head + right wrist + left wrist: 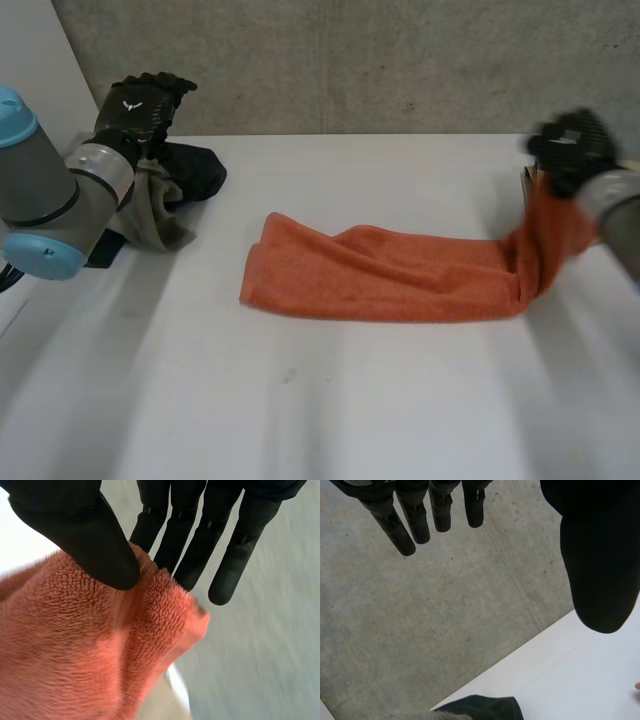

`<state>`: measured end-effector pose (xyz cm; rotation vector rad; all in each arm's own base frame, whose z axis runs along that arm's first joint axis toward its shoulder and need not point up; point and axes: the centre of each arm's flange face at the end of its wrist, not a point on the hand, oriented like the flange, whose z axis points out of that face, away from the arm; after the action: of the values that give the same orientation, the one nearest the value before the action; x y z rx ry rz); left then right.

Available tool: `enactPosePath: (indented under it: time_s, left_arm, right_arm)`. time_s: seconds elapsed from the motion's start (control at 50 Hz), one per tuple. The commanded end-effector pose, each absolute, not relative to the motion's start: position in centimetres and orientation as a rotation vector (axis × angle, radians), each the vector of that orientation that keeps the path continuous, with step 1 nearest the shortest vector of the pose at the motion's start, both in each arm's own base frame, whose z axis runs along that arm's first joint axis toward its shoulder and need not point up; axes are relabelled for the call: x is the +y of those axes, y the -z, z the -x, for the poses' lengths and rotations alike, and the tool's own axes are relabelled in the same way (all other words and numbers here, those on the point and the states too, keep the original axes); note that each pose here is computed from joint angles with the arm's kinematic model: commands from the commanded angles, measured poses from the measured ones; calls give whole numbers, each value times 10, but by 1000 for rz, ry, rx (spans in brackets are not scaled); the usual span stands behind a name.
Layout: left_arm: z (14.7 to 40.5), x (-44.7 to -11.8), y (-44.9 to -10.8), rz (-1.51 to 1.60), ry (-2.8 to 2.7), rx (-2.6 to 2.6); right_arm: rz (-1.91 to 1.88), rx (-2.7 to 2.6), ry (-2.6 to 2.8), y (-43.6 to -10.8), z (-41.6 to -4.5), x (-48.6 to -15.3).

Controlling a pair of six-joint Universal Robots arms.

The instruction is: Fold the laundry.

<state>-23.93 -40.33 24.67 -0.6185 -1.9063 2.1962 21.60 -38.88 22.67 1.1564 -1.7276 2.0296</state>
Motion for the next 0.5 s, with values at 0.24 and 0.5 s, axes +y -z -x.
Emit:
enactPosePath:
  time_s: [0.24, 0.5]
  left_arm:
    - [233, -389, -252, 608, -2179, -1924]
    - [245, -389, -251, 632, -2177, -1900]
  right_arm:
    - [-2101, -1347, -2411, -137, -443, -229]
    - [-1808, -1579, -2315, -163, -431, -245]
